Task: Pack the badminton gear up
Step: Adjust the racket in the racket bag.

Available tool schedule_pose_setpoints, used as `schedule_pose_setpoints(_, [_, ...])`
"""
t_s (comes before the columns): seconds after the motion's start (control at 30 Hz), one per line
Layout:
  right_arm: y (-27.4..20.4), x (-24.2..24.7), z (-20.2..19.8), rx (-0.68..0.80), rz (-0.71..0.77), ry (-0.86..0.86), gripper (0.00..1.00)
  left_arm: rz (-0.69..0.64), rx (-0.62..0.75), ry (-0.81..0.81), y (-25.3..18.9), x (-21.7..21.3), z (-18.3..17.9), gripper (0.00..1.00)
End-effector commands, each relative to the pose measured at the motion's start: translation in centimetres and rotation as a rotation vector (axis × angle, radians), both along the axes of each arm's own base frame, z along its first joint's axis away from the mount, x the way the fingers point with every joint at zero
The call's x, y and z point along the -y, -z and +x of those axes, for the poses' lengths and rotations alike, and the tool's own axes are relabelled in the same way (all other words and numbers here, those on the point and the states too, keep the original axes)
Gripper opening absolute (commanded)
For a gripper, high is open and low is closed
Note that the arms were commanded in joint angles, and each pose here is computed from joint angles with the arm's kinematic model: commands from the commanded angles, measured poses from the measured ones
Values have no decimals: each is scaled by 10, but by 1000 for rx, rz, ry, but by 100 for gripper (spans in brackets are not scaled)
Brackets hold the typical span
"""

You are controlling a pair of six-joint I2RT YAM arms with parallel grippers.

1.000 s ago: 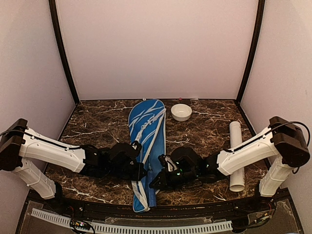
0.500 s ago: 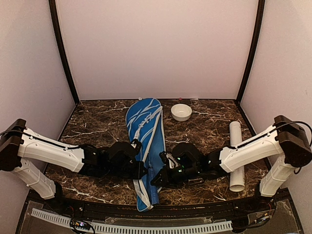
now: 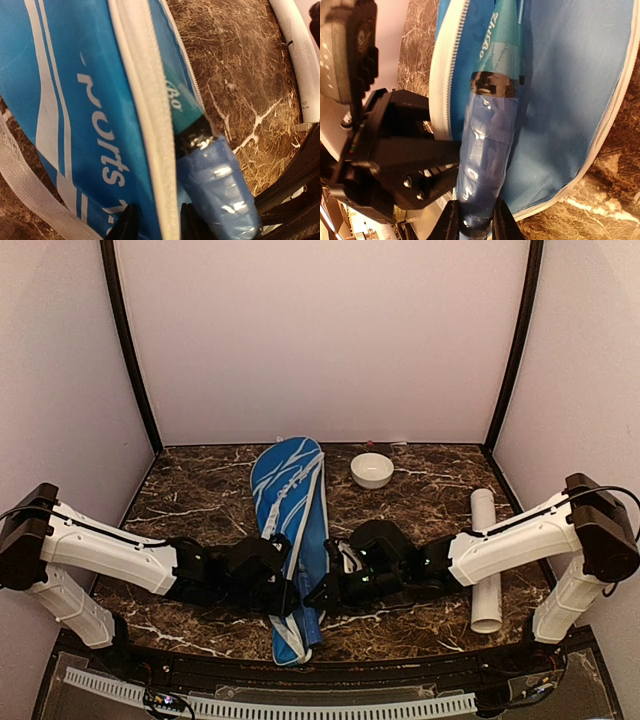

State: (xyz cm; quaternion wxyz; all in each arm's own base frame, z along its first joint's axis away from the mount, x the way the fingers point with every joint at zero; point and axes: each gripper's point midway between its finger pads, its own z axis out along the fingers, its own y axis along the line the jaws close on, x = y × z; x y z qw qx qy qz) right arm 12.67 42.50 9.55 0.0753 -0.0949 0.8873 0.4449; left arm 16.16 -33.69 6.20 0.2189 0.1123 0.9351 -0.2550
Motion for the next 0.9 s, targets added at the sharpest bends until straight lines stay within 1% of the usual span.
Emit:
schedule_pose_setpoints(0.0, [-36, -21, 20, 128, 119, 11, 10, 31, -42, 21, 3, 1, -10, 33])
schedule_pose_setpoints(0.1, [-31, -20, 21, 131, 101, 13, 10, 34, -68, 30, 6, 2, -15, 34])
schedule_pose_setpoints(0.2, [-27, -21, 22, 132, 90, 12, 10, 32, -77, 51, 1, 6, -24, 38])
schedule_pose_setpoints(0.23, [-26, -21, 22, 132, 89, 12, 10, 38, -81, 55, 1, 6, -27, 37])
schedule_pose_setpoints(0.27, [-25, -22, 22, 133, 89, 11, 10, 39, -84, 57, 1, 7, -29, 35])
schedule_pose_setpoints(0.3, [-24, -23, 23, 133, 90, 11, 10, 42, -89, 60, 2, 7, -31, 28])
schedule_pose_setpoints(0.33, [-24, -25, 24, 134, 91, 12, 10, 39, -97, 62, 3, 7, -34, 16])
schedule_pose_setpoints(0.37, [-23, -26, 23, 134, 88, 10, 10, 34, -103, 63, 2, 9, -35, 9])
schedule_pose_setpoints(0.43, [-20, -27, 25, 140, 82, 12, 10, 21, -111, 67, 1, 11, -39, 0])
schedule_pose_setpoints(0.63, [-15, -29, 34, 164, 67, 27, 11, 10, -109, 78, -8, 14, -42, 0])
schedule_pose_setpoints(0.87, [-7, -34, 39, 175, 76, 15, 11, -54, -105, 89, -20, 18, -45, 0])
